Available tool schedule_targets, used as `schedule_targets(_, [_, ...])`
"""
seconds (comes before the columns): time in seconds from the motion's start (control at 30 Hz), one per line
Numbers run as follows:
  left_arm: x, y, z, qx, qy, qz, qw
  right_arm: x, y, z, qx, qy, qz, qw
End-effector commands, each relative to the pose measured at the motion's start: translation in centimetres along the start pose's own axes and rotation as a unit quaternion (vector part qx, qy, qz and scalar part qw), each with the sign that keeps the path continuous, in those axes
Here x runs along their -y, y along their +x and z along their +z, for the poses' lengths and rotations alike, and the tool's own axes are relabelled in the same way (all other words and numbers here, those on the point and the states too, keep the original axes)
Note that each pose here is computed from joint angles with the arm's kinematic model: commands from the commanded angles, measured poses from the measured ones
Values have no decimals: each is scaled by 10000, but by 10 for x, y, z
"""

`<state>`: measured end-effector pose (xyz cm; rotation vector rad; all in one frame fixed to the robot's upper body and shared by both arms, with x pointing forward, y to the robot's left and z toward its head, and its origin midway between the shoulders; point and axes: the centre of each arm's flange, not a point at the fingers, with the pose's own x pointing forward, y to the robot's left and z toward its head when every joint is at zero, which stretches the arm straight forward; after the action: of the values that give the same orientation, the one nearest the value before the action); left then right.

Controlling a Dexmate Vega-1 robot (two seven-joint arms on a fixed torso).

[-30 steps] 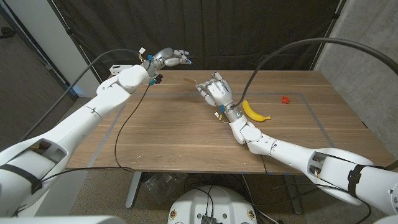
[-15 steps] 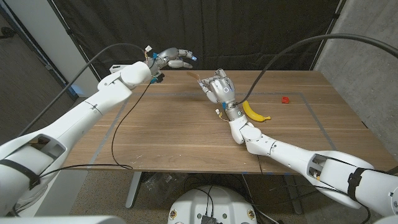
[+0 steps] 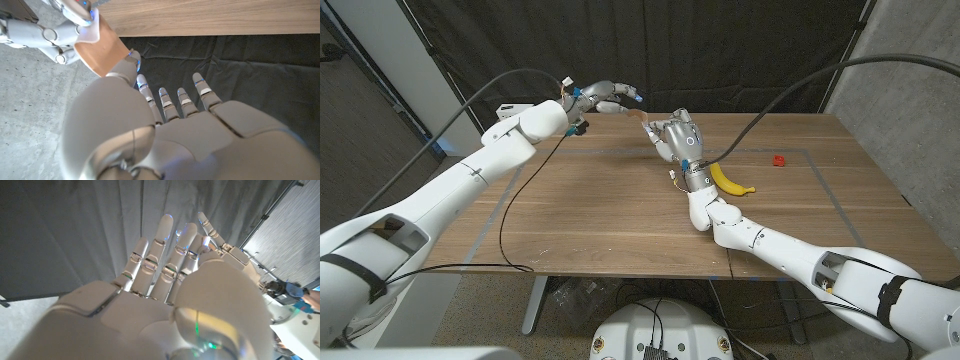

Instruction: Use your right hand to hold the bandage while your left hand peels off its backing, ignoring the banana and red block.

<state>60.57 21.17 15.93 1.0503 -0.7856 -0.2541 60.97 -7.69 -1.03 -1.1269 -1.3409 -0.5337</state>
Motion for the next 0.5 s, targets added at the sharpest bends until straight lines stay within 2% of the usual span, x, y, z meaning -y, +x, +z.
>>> schedule_targets(0.03, [23, 0, -9, 250, -843, 60, 9961, 3, 2, -2, -304, 327, -99, 9990])
schedule_targets(0.13, [26, 1, -13, 304, -1134, -20, 9931, 3, 4, -3, -357, 344, -79, 9987])
schedule_targets(0.33, [26, -1, -13, 350, -1219, -272, 9915, 2, 6, -11, -603, 302, -104, 9977])
schedule_targets(0.5, [29, -2, -13, 415, -1370, -487, 9885, 1, 5, -14, -639, 208, -94, 9977])
